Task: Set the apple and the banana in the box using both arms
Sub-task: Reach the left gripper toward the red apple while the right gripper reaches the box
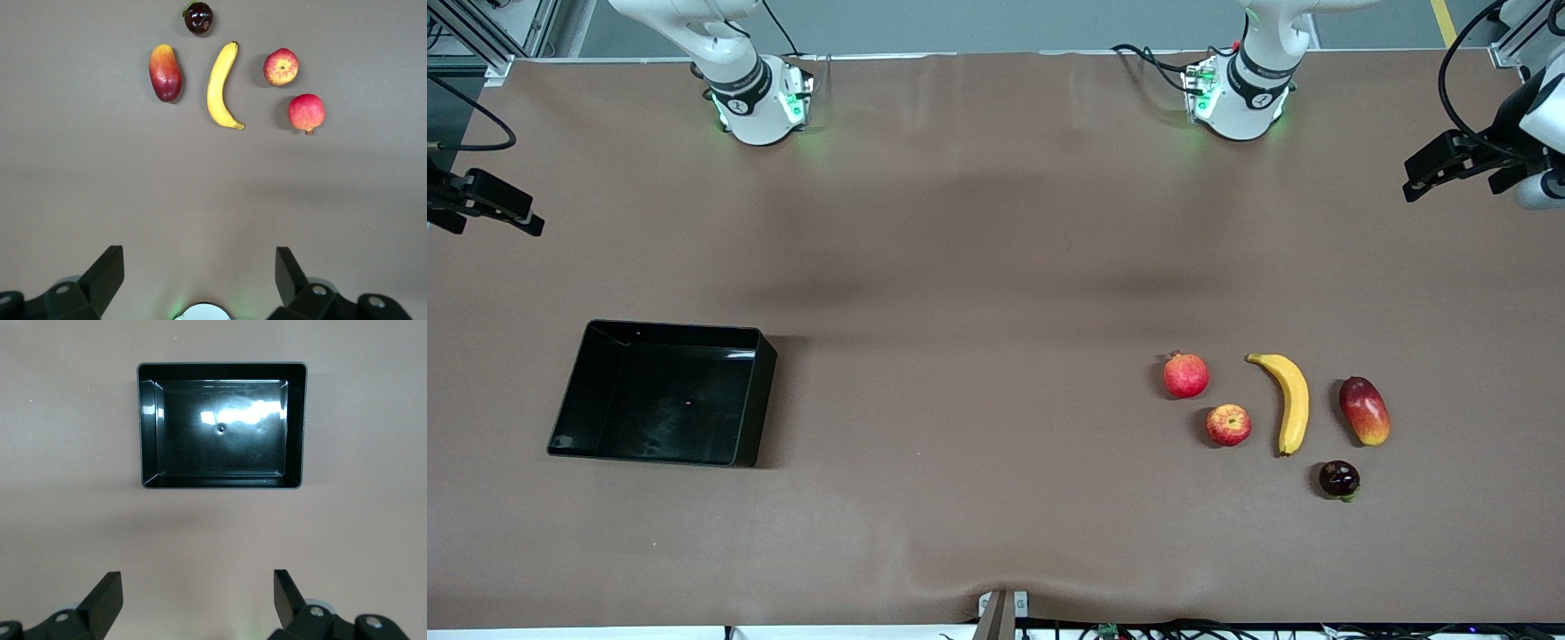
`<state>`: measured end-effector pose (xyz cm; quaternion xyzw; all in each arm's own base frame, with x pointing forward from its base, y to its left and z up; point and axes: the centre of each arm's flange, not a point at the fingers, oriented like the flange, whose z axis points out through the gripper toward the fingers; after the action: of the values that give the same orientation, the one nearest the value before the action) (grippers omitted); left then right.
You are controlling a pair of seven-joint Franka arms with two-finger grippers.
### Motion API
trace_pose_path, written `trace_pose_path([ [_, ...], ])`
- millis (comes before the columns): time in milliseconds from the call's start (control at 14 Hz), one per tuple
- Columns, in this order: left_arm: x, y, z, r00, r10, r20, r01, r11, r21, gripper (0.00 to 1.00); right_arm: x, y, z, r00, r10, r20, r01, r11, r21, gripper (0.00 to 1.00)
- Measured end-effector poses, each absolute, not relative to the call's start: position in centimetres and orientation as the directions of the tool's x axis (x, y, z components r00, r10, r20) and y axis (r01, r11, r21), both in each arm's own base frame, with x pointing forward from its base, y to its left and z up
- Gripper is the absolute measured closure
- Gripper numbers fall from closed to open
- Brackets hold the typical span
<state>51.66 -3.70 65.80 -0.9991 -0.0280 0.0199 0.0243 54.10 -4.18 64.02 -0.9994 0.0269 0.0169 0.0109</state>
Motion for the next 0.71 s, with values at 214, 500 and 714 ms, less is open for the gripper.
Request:
trace_pose_path([
  [214,51.7,-3.6,65.8,0.998,0.058,-0.039,0.056,-0.997,-0.05,0.0,54.1,-4.0,64.0,0.998,-0.048,-0.034,-0.049,-0.999,-0.018,0.0],
  [500,52.1,-3.5,65.0,0.997,0.061,-0.057,0.058,-0.997,-0.051,0.0,54.1,-3.8,64.0,0.998,-0.044,-0.033,-0.045,-0.999,-0.017,0.0],
  [714,53.5,-3.2,62.5,0.992,0.068,-0.103,0.063,-0.997,-0.053,0.0,54.2,-3.9,64.1,0.999,-0.046,-0.028,-0.046,-0.999,-0.015,0.0],
])
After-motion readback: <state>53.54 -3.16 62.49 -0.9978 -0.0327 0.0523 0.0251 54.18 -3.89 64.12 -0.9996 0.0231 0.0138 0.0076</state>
